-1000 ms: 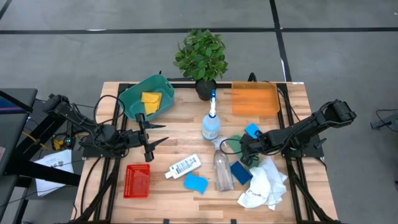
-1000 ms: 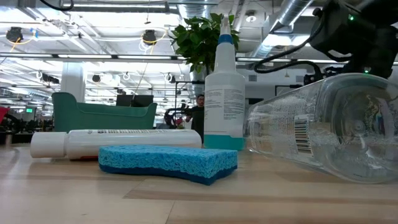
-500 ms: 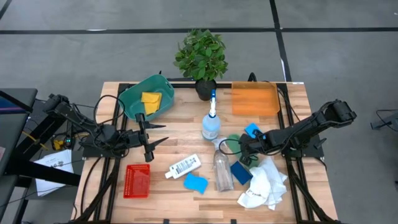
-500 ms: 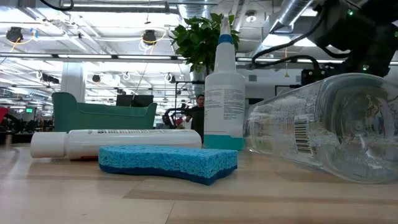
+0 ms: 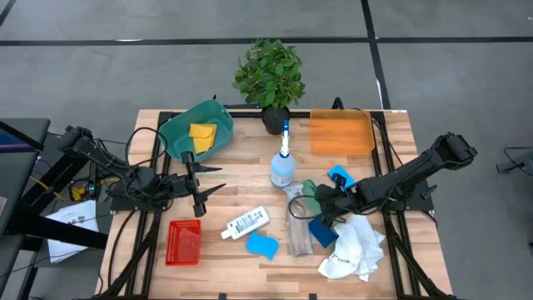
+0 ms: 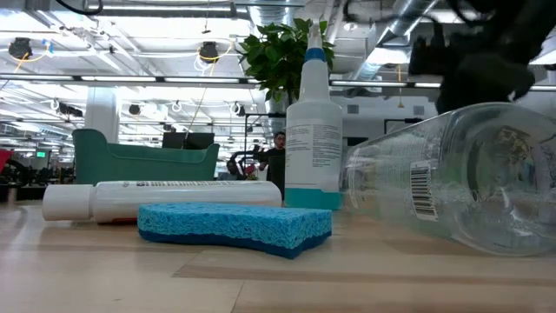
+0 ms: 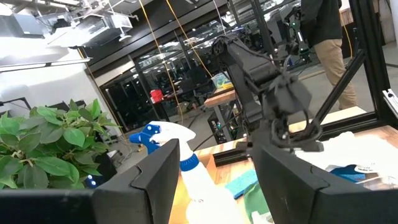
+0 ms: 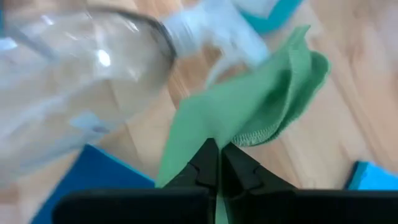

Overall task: Pick & Place Kitchen Items
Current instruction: Put the green towel into the green bin

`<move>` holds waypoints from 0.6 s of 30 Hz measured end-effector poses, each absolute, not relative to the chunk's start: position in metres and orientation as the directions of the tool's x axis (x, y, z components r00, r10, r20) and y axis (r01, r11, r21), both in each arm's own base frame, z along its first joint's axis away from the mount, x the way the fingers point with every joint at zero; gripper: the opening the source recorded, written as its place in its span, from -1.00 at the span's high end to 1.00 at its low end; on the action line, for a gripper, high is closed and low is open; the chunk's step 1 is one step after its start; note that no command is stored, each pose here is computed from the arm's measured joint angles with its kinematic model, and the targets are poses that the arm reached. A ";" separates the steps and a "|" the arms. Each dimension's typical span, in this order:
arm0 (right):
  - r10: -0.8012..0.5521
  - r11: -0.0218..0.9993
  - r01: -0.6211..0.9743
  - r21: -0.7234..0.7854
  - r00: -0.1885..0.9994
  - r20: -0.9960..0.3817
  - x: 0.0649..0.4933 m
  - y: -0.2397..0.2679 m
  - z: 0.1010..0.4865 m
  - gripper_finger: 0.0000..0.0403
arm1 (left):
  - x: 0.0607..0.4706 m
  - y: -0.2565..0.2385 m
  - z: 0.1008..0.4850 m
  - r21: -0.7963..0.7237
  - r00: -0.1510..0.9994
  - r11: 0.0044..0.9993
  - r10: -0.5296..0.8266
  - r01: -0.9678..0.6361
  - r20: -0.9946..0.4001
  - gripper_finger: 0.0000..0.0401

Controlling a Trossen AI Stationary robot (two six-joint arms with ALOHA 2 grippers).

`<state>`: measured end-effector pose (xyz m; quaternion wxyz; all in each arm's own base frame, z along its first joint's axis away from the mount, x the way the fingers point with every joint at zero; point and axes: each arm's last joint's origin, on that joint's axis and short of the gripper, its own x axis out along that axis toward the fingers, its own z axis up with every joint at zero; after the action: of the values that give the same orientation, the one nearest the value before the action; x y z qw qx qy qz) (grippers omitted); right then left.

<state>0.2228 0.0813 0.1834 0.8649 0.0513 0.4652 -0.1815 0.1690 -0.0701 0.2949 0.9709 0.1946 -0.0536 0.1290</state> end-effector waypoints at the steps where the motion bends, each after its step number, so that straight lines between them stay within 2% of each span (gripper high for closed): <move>1: -0.269 0.931 0.355 -0.083 0.515 -0.814 0.224 0.085 0.188 1.00 | 0.169 -0.070 0.295 0.364 0.961 0.891 0.230 -0.271 0.154 0.00; 8: -0.310 0.939 0.319 -0.127 0.627 -0.714 0.230 0.109 0.220 1.00 | 0.169 -0.070 0.295 0.364 0.963 0.893 0.222 -0.264 0.155 0.00; 12: -0.350 0.931 0.332 -0.152 0.692 -0.631 0.233 0.118 0.234 1.00 | 0.170 -0.072 0.295 0.350 0.974 0.913 0.157 -0.207 0.166 0.00; 18: -0.312 0.949 0.286 -0.134 0.790 -0.528 0.244 0.126 0.248 1.00 | 0.173 -0.075 0.296 0.337 0.973 0.924 0.118 -0.180 0.196 0.00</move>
<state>0.2439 0.1264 0.2484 0.9457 -0.0235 0.2829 -0.1581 0.1729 -0.0750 0.2964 0.9770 0.1793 -0.0864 0.0761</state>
